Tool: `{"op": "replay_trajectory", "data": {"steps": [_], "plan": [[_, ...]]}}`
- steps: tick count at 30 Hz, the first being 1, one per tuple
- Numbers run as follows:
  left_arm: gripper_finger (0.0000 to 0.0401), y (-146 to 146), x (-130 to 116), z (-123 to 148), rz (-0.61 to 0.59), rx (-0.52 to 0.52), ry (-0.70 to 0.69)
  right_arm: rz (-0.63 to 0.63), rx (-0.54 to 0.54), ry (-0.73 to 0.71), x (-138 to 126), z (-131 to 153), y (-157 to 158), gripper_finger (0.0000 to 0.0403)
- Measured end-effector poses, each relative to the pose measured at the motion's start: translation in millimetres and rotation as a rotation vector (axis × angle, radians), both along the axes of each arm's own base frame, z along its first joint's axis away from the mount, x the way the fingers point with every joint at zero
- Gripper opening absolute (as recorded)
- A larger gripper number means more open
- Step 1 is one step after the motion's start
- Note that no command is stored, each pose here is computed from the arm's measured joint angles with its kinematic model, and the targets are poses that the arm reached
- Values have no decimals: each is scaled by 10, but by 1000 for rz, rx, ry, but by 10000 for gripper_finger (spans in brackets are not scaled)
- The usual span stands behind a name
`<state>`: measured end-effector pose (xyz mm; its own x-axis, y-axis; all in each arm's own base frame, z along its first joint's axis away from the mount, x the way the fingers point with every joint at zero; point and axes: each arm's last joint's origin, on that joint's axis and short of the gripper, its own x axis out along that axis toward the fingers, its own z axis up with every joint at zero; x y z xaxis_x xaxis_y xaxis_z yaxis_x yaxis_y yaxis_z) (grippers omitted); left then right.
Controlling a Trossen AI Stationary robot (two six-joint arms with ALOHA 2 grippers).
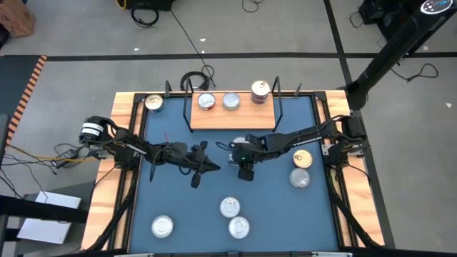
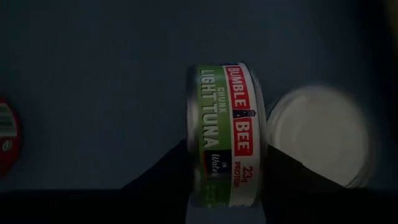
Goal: Stack canned seafood by type on shelf
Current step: Stack the green tuna can on top of the green tuna can on the shelf
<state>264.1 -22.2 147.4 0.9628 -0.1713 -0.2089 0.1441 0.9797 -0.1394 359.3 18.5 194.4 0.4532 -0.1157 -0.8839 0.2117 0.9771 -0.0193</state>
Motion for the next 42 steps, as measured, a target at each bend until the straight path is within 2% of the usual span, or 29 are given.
{"op": "replay_trajectory", "data": {"steps": [5, 11, 17, 29, 35, 42], "plan": [[5, 4, 1, 3, 12, 12, -5, 54, -120, -9, 58, 174, -19, 145], [5, 1, 7, 30, 18, 9, -33, 100, -388, 4, 131, 400, -153, 145], [5, 0, 12, 59, 17, 9, -63, 91, -649, 35, 196, 570, -515, 145], [5, 0, 10, 54, 14, 11, -59, 221, -894, 118, 314, 486, -1247, 145], [5, -6, 9, 45, 13, 10, -50, 307, -948, 217, 397, 182, -1572, 145], [5, -13, 7, 41, 12, 9, -45, 273, -948, 237, 391, 42, -1810, 145]]}}
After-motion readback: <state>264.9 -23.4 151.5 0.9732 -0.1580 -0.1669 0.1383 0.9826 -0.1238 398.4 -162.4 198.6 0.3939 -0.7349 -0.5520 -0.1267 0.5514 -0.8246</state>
